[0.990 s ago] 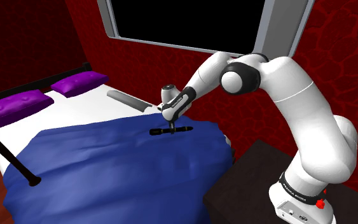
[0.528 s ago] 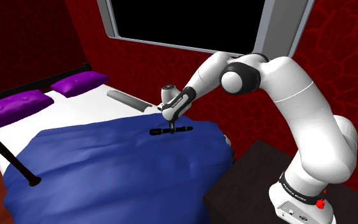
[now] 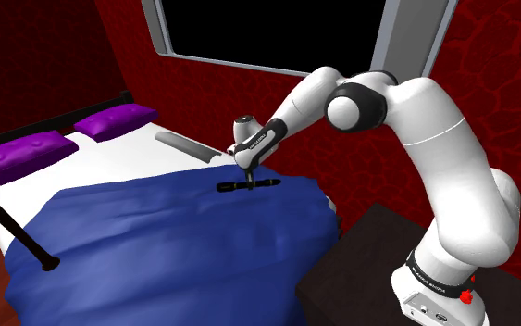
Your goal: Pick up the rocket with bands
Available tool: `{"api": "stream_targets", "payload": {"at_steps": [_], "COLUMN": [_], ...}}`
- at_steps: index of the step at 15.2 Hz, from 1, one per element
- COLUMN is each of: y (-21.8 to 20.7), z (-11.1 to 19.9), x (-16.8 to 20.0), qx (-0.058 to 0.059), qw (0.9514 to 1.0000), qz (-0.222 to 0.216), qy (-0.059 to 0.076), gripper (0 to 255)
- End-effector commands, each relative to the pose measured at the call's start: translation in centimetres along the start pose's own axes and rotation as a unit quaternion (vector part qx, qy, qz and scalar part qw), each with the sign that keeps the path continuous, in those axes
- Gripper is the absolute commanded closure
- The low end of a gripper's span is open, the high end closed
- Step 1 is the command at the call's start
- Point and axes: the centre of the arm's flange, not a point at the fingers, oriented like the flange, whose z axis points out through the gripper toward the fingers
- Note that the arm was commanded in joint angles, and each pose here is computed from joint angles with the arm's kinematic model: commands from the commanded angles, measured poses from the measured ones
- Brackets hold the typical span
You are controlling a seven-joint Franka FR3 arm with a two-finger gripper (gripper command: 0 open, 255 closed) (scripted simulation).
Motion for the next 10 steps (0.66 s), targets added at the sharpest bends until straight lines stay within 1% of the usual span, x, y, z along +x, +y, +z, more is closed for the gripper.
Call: {"api": "stream_targets", "payload": {"at_steps": [1,8,10], "y": [0.1,0.4,0.4], "z": [-1.1,-4.8,-4.8], "x": [-0.1,-0.1,-0.1], "qx": [0.000,0.000,0.000], "qw": [1.0000,1.0000,1.0000], "qz": [0.000,0.000,0.000], "qy": [0.000,0.000,0.000], "gripper": [255,255,255]}}
